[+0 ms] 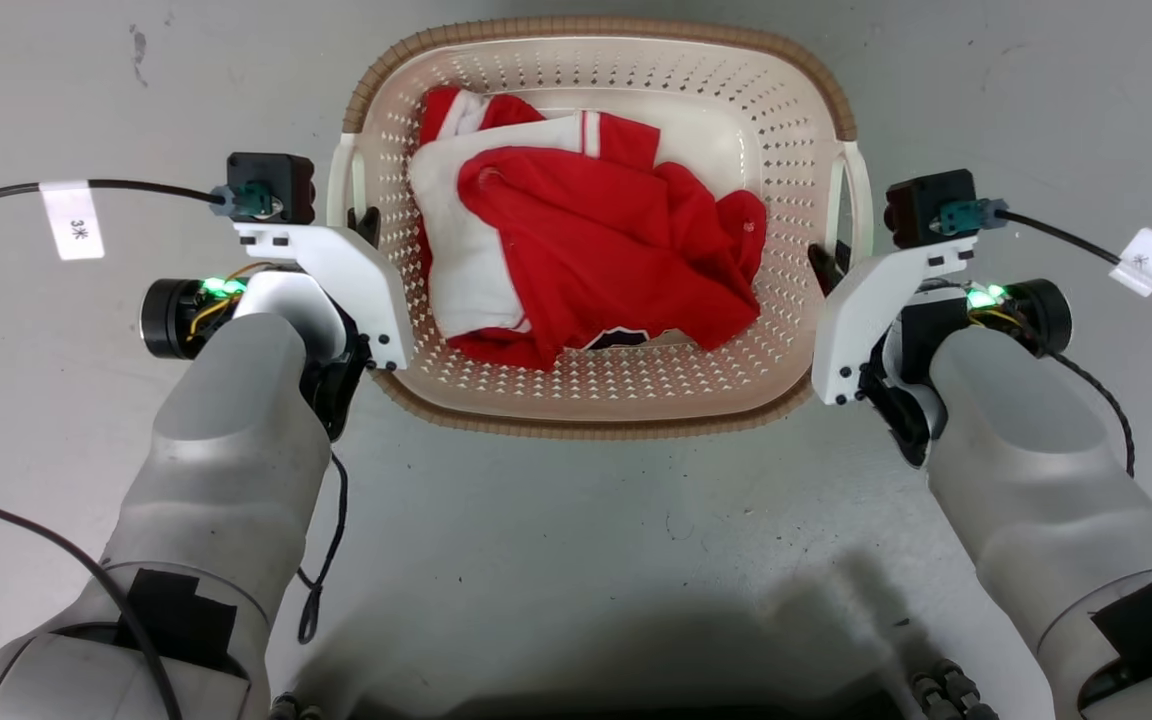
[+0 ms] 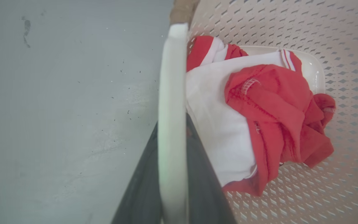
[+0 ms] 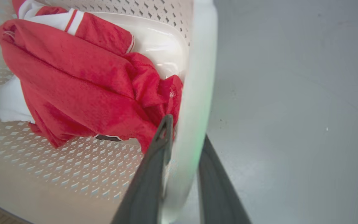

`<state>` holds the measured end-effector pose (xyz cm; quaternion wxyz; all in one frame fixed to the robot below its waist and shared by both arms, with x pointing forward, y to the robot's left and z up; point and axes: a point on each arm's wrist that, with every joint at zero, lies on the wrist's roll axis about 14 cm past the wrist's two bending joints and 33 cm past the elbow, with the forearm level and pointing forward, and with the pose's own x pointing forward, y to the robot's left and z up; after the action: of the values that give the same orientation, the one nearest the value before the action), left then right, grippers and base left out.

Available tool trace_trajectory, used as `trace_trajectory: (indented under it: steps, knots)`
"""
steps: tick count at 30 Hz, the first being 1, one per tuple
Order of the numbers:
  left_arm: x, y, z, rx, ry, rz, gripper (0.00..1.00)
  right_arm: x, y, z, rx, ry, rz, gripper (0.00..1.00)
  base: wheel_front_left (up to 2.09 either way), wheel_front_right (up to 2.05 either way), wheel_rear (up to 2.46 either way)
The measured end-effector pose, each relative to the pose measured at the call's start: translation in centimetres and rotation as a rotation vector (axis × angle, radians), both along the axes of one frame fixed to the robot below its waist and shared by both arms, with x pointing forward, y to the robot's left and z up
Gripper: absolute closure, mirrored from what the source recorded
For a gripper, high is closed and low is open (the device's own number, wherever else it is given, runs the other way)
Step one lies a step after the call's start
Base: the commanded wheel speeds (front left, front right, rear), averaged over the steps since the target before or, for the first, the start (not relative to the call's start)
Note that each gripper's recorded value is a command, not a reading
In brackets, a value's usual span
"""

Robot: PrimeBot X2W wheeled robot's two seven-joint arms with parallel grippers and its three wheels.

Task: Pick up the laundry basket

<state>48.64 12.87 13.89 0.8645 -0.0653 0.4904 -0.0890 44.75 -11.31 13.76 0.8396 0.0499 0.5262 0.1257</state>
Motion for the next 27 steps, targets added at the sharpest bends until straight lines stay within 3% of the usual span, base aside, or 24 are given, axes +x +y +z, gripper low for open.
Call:
trace_trajectory:
  steps: [14, 27]
  knots:
    - [-1.1, -0.2, 1.4, -0.004, 0.040, -0.027, 1.00, -1.3, 0.6, 1.1, 0.010, 0.074, 0.013, 1.00, 0.00, 0.00, 0.00]
    - [-2.1, -0.5, 8.0, -0.019, 0.078, -0.023, 1.00, -2.0, 0.4, 7.2, 0.001, 0.137, 0.014, 1.00, 0.00, 0.00, 0.00]
